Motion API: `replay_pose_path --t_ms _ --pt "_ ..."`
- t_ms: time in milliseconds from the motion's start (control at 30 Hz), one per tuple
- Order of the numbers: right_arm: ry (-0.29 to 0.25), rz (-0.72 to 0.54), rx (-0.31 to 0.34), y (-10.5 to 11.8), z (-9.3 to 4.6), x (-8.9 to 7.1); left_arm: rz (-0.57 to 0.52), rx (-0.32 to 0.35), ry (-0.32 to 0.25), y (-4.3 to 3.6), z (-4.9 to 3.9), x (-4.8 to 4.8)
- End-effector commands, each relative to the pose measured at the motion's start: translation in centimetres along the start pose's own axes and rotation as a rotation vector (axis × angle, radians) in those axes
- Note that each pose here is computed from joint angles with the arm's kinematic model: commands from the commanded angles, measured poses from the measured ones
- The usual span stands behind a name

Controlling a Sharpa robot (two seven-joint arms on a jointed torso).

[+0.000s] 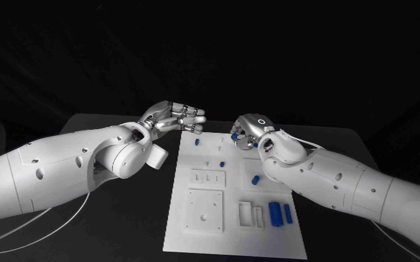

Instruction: Assemble the parts on the task board

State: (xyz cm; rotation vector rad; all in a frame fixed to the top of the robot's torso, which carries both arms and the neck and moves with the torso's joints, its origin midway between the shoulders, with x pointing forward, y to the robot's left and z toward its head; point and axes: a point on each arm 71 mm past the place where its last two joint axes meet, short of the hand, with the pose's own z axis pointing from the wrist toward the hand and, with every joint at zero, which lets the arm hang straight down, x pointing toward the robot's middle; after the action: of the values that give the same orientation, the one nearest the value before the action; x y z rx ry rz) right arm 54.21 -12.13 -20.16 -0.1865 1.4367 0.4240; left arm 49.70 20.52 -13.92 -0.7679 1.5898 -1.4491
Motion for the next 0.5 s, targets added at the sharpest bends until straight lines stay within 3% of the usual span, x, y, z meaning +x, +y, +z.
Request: replay_pose_path --t_ms 33,500 --pt "-0.027 -0.001 0.009 0.4 0.4 -0.2 -0.006 0.009 0.014 -0.22 0.16 0.25" --pt "-0.01 -0.007 -0.013 2.3 1.8 0.5 -0.007 0.022 0.033 -0.85 0.57 0.97"
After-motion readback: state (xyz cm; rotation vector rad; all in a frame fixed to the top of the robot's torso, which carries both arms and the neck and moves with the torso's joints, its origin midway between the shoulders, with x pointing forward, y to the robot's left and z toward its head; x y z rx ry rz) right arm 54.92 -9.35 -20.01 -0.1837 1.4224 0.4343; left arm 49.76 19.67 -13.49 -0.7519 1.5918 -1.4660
